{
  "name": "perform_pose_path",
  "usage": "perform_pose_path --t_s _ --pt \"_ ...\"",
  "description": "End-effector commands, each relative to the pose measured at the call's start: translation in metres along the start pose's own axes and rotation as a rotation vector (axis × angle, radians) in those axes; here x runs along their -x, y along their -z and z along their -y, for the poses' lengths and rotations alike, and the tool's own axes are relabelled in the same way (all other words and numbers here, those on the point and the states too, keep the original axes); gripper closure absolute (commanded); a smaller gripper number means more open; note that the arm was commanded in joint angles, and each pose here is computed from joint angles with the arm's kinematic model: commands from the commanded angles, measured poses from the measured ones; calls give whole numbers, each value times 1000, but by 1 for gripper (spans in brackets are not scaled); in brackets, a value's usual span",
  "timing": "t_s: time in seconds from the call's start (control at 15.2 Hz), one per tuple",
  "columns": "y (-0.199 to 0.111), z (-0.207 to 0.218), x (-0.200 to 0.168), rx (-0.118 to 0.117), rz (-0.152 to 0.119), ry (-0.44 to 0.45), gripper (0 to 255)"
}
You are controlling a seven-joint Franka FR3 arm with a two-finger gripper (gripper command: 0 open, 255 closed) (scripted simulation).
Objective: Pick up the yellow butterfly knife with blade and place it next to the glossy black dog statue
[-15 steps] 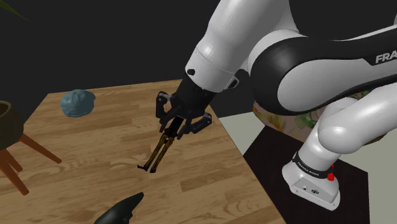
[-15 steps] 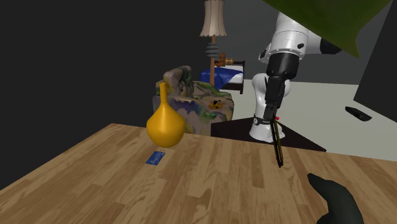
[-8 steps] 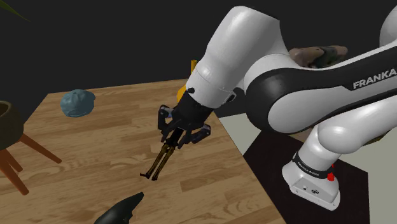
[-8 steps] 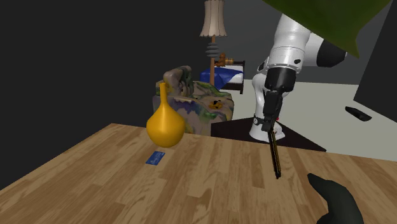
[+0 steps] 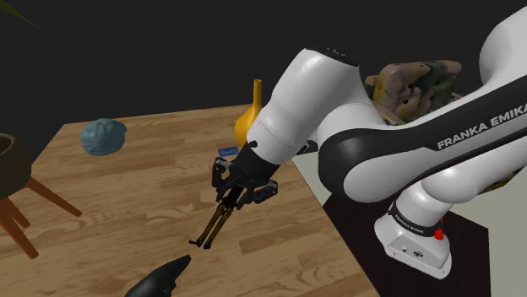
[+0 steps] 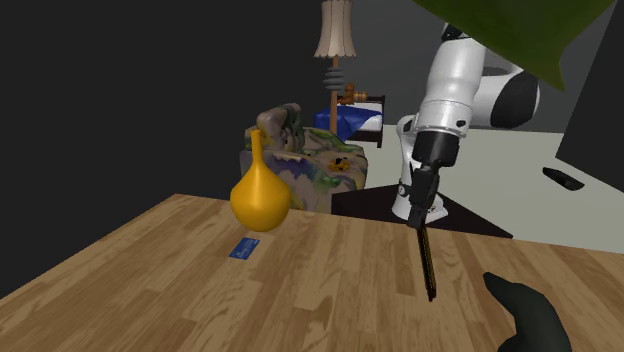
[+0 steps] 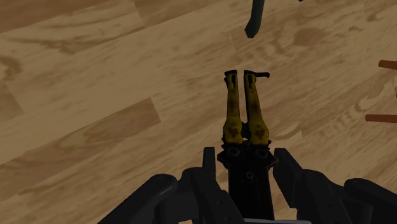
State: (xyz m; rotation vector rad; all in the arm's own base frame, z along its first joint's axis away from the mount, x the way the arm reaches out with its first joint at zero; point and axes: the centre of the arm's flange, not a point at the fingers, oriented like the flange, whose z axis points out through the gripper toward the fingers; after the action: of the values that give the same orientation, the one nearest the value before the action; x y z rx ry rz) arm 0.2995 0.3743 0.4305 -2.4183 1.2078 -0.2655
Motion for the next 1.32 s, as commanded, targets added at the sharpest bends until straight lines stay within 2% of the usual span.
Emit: perform_pose_path --t_s 0.0,1.25 --pt "-9 -5 0 -1 0 0 255" --pt "-94 -48 -2 -1 0 0 255"
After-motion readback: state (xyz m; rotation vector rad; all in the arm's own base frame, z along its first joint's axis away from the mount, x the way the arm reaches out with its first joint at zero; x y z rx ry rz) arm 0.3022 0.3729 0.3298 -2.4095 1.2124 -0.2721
